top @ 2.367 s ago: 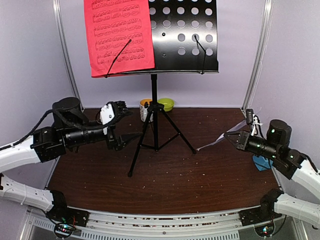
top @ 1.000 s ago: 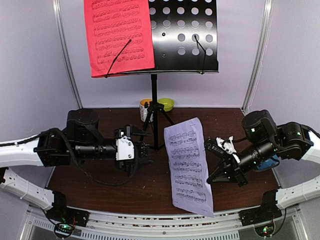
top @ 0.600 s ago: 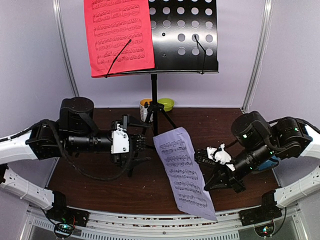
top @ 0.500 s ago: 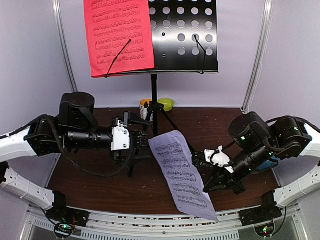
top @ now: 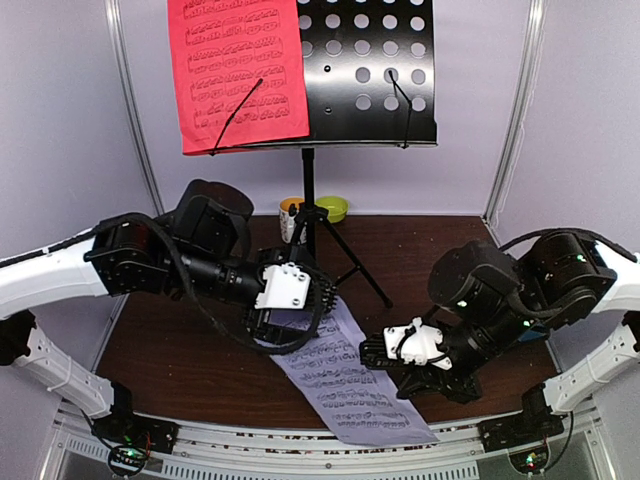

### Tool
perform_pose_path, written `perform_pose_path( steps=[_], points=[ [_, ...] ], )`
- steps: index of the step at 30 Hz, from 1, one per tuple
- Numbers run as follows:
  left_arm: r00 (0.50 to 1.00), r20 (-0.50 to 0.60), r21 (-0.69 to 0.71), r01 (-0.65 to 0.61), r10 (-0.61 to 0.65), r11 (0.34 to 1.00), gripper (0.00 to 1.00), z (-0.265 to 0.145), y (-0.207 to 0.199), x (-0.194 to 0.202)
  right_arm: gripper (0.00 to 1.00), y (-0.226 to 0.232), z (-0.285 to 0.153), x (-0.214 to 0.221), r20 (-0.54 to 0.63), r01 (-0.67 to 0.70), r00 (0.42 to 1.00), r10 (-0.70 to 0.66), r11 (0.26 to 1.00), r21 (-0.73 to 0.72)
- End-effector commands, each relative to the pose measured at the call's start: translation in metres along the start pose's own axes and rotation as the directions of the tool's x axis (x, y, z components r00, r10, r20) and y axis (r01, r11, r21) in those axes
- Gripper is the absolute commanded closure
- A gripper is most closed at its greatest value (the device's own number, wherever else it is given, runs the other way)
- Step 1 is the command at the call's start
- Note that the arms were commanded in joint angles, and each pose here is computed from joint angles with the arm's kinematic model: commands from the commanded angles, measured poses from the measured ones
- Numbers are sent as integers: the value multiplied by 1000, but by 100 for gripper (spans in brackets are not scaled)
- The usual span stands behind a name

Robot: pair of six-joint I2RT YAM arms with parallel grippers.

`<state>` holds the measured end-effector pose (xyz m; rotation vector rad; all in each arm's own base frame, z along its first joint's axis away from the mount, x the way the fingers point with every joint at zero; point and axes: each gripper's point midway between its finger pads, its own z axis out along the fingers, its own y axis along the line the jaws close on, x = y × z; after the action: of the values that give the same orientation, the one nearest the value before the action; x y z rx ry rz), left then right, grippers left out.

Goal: Set up the instrument practice props

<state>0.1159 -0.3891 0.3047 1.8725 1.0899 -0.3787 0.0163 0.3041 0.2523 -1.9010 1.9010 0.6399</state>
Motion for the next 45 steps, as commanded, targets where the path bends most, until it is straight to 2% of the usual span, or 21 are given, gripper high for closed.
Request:
perform_pose_path(
  steps=[1, 3, 5, 7, 8, 9, 10, 14, 15, 19, 24, 28, 32, 37, 41, 45],
  points=[
    [995, 95, 57, 19, -25, 998, 34, -13, -7, -24, 100, -11, -11, -2, 2, 42, 999, -42, 996, 83],
    [992, 121, 84, 38, -48, 996, 54, -17, -13, -27, 100, -15, -15, -6, 34, 40, 998, -43, 993, 109],
    [985, 158, 88, 57, -71, 994, 79, -23, -16, -31, 100, -21, -20, -10, 73, 35, 996, -47, 988, 151],
    [977, 192, 77, 80, -93, 994, 99, -27, -17, -34, 100, -25, -27, -15, 123, 33, 991, -56, 983, 181],
    [973, 206, 60, 95, -106, 994, 100, -30, -15, -35, 100, -28, -31, -19, 155, 29, 986, -61, 979, 200],
    [968, 220, 37, 118, -123, 992, 100, -34, -11, -36, 95, -31, -36, -22, 191, 17, 980, -61, 974, 224],
    [962, 240, 14, 133, -132, 991, 100, -39, -8, -36, 81, -34, -41, -26, 233, 4, 971, -62, 970, 244],
    [919, 350, -86, 227, -184, 970, 100, -69, 12, -38, 9, -42, -77, -38, 457, -80, 887, -67, 952, 295],
    [905, 377, -102, 251, -196, 963, 100, -78, 17, -37, 1, -42, -85, -38, 499, -98, 864, -68, 949, 299],
    [836, 487, -103, 343, -253, 934, 100, -106, 27, -39, 0, -47, -107, -37, 620, -153, 780, -84, 935, 319],
    [777, 530, -74, 442, -340, 894, 100, -122, 41, -42, 0, -43, -122, -35, 744, -184, 660, -106, 937, 296],
    [735, 564, -57, 489, -376, 870, 100, -134, 49, -46, 0, -43, -109, -31, 779, -208, 623, -73, 944, 255],
    [702, 582, -45, 532, -410, 846, 100, -140, 55, -45, 0, -39, -106, -32, 831, -217, 554, -54, 954, 207],
    [658, 584, -29, 602, -475, 798, 100, -143, 64, -35, 0, -46, -106, -21, 845, -257, 532, -61, 939, 230],
    [638, 581, -12, 627, -505, 779, 100, -144, 68, -32, 0, -54, -93, -13, 817, -268, 571, -80, 922, 277],
    [623, 589, 10, 632, -515, 775, 100, -144, 67, -33, 0, -57, -87, -17, 815, -260, 569, -110, 916, 305]
  ],
)
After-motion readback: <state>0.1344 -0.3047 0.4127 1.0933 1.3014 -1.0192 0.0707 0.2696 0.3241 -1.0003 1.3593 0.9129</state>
